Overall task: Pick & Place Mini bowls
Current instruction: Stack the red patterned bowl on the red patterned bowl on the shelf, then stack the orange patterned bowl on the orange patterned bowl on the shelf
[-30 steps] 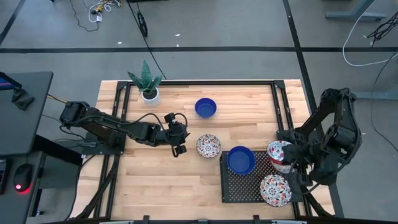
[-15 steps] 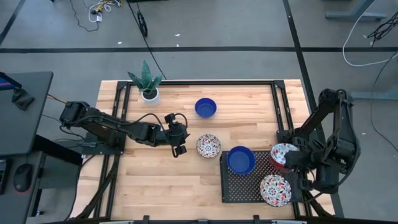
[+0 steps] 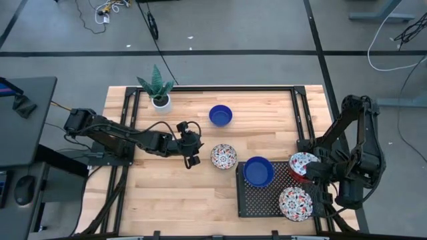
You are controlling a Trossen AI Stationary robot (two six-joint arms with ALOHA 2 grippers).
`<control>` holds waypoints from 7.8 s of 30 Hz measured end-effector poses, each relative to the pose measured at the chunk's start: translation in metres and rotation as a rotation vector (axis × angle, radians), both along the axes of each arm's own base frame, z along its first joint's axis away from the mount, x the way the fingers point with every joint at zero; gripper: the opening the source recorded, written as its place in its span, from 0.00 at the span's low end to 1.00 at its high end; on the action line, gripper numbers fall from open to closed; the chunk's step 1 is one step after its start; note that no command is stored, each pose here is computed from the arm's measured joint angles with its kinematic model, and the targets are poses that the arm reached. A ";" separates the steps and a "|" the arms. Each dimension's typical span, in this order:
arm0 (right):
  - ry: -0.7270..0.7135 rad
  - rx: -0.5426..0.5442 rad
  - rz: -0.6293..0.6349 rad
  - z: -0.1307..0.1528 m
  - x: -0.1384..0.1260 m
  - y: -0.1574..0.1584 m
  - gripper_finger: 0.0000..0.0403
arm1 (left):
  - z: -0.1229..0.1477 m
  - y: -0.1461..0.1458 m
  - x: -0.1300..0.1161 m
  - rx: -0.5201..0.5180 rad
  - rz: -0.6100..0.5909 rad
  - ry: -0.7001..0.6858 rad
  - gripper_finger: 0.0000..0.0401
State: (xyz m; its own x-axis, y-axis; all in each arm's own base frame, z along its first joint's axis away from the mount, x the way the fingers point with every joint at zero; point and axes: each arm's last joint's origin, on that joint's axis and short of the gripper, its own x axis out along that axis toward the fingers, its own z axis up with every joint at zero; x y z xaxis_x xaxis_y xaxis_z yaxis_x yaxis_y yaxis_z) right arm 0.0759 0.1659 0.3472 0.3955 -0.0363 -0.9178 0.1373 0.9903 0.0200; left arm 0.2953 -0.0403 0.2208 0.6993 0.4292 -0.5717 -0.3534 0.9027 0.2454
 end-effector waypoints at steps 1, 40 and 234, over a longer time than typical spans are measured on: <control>0.000 0.000 0.000 0.000 0.000 0.000 0.00 | 0.000 0.000 0.000 0.000 0.000 0.000 0.41; 0.030 0.046 -0.048 -0.016 0.002 0.007 0.27 | 0.000 0.000 0.000 -0.003 -0.007 0.002 0.41; -0.795 -0.144 0.190 0.013 0.178 -0.111 0.01 | -0.073 0.025 0.049 -0.716 0.249 -0.088 0.47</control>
State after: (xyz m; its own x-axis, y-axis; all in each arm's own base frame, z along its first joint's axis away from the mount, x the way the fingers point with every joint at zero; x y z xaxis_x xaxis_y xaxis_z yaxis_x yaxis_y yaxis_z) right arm 0.2542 0.0547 0.3605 0.9355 0.0008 -0.3534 -0.0344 0.9954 -0.0889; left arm 0.3446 -0.0158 0.1477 0.6860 0.1258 -0.7166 -0.5589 0.7217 -0.4084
